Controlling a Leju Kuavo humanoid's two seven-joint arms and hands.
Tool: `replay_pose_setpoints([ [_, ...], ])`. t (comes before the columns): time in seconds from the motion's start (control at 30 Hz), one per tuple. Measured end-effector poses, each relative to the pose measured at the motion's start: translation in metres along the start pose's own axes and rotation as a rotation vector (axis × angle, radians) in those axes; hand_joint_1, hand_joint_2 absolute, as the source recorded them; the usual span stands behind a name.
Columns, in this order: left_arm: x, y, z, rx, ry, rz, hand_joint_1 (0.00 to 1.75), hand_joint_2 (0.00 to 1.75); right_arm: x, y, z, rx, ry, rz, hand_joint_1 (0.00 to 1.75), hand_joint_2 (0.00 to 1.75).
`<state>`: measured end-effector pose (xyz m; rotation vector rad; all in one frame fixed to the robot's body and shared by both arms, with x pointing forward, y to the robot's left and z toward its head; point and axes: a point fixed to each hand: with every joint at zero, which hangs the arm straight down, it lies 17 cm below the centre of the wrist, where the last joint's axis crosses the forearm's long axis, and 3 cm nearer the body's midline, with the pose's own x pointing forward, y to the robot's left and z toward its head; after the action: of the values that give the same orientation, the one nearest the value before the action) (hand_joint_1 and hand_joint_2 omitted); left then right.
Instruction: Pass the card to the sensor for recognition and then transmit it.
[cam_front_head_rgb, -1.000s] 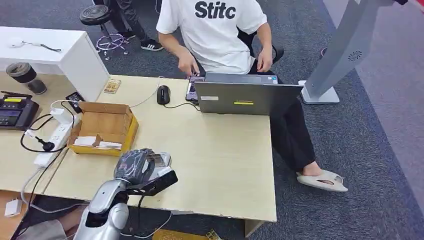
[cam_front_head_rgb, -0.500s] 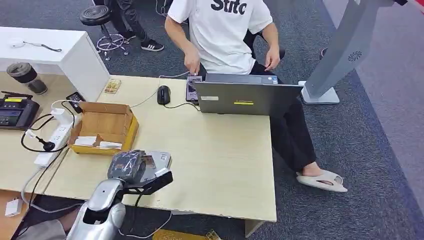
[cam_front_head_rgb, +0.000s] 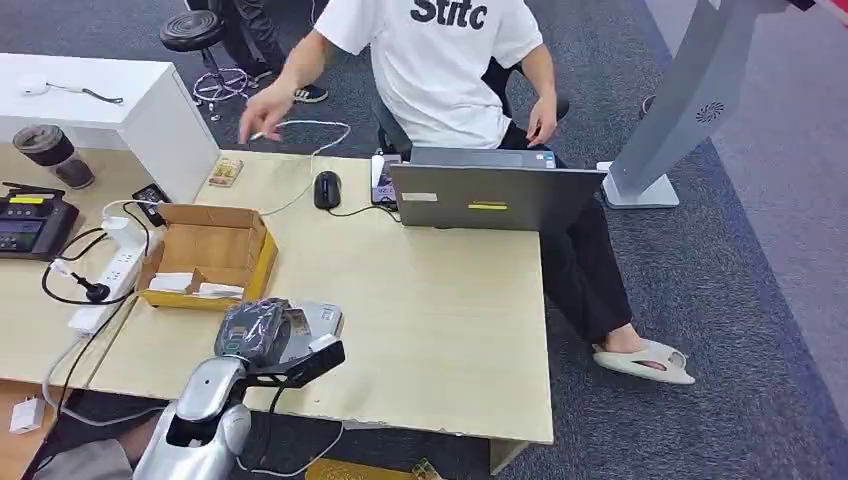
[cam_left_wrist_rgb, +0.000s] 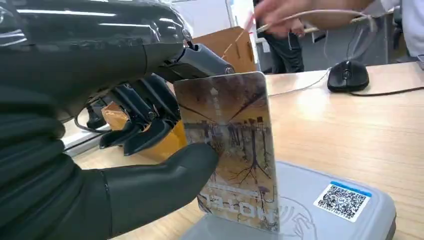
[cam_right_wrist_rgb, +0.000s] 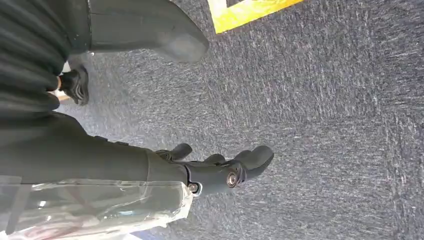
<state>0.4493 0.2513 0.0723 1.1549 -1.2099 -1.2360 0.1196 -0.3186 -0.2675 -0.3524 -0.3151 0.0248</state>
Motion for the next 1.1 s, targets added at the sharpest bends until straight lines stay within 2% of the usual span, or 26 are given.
replay_pose_setpoints([
  [0.17, -0.003, 0.024, -0.01, 0.061, -0.006, -0.009, 1.75, 1.75, 0.0, -0.001, 0.0, -0.003, -0.003, 0.017, 0.0, 1.75],
  [0.37, -0.016, 0.117, -0.045, 0.253, 0.01, -0.039, 1.75, 1.75, 0.001, 0.0, 0.0, 0.0, -0.013, 0.055, 0.0, 1.75],
  [0.53, -0.022, 0.17, -0.058, 0.353, 0.018, -0.055, 1.75, 1.75, 0.002, 0.0, 0.0, 0.002, -0.019, 0.07, 0.0, 1.75],
  [0.83, -0.029, 0.185, -0.058, 0.389, 0.036, -0.066, 1.75, 1.75, 0.003, 0.001, 0.0, 0.003, -0.024, 0.076, 0.0, 1.75],
  [1.1, -0.045, 0.217, -0.063, 0.449, 0.062, -0.09, 1.75, 1.75, 0.005, -0.001, 0.0, -0.008, -0.035, 0.104, 0.0, 1.75],
])
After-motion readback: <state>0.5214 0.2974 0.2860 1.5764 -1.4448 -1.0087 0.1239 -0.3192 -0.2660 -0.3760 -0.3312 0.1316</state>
